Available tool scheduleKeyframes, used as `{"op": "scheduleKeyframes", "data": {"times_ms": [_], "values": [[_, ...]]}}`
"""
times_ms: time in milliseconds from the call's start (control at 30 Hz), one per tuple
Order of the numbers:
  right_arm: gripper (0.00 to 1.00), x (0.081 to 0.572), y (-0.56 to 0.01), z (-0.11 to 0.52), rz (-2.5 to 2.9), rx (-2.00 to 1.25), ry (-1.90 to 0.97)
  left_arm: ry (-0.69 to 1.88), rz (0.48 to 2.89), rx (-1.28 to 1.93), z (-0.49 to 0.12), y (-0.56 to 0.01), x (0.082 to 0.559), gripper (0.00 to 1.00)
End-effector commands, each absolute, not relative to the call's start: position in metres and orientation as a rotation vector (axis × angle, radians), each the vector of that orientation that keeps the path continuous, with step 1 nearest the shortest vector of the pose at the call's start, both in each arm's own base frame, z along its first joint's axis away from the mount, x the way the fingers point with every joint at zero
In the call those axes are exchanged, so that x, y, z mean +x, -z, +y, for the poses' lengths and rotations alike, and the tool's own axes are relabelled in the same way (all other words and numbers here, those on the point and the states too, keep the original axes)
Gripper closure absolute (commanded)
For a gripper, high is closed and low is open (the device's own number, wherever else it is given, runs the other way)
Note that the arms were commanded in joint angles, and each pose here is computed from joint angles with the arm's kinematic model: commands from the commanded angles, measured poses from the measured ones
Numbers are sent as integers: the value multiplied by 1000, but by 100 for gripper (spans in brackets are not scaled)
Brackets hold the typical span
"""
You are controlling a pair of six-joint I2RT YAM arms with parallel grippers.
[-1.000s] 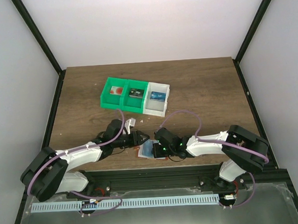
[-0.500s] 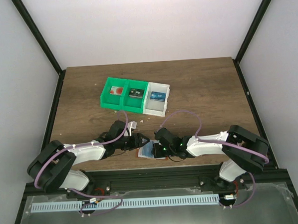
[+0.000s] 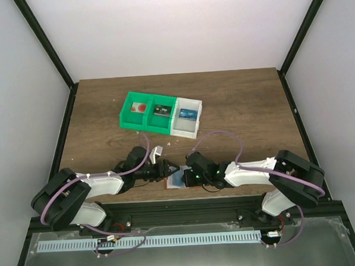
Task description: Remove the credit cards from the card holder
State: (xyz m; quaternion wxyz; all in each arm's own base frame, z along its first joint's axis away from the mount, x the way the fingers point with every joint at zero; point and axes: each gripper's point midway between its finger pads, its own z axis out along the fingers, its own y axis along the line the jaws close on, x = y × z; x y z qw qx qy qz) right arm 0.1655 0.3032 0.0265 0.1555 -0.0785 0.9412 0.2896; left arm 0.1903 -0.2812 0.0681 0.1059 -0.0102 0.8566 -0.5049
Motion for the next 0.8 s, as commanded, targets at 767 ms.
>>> {"op": "scheduleKeyframes", "data": {"times_ms": [767], "values": [[80, 180, -110, 233, 2356, 42, -833, 1728, 2396, 176, -345, -109, 185, 40]]}}
